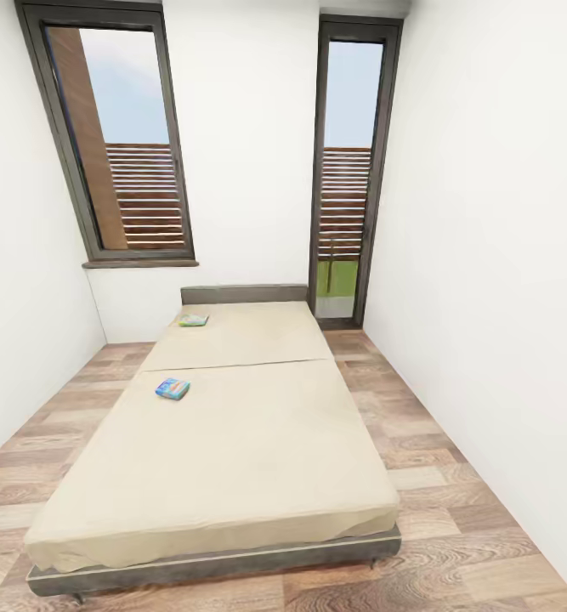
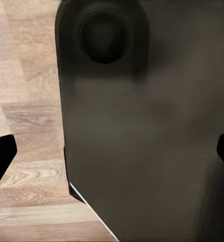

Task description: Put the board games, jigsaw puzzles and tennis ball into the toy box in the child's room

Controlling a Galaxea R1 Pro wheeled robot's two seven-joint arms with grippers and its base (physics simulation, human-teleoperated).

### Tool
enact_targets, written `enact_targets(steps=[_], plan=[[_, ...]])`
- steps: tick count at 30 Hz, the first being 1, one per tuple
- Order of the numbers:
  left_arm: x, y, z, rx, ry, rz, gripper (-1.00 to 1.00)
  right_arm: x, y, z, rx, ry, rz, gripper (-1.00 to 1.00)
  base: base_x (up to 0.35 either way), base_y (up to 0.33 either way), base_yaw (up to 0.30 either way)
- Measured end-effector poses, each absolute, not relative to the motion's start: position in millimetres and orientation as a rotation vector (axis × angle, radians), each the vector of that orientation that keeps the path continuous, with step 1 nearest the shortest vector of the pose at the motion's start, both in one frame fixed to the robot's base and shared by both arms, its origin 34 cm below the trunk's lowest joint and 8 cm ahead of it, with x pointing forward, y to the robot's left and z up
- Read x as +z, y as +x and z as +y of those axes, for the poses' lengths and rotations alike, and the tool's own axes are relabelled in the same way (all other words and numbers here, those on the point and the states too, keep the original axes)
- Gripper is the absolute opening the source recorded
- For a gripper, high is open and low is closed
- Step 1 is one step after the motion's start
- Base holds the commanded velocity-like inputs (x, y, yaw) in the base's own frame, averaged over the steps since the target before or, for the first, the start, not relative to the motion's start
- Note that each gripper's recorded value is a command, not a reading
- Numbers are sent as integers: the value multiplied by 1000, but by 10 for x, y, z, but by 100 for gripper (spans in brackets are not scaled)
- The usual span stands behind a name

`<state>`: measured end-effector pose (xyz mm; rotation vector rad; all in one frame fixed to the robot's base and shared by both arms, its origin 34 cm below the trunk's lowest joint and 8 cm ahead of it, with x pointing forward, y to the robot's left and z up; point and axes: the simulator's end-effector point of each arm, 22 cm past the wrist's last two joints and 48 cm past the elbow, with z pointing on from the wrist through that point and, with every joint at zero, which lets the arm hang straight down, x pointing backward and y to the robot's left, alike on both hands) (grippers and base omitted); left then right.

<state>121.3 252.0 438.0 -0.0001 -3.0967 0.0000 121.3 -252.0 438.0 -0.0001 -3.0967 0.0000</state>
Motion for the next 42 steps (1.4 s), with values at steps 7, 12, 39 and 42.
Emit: enact_targets(steps=[7, 12, 39, 42], plan=[[4379, 1240, 2528, 0, 0, -3101, 100, 4380, 1223, -2528, 0, -1, -3097, 100, 0, 0, 0], [4379, 1240, 2528, 0, 0, -3101, 100, 4380, 1223, -2528, 0, -1, -3097, 100, 0, 0, 0], [4379, 1240, 2528, 0, 0, -3101, 100, 4380, 1223, -2528, 0, -1, -3097, 100, 0, 0, 0], [4379, 1240, 2528, 0, 0, -3101, 100, 4380, 1223, -2528, 0, -1, -3097, 100, 0, 0, 0]])
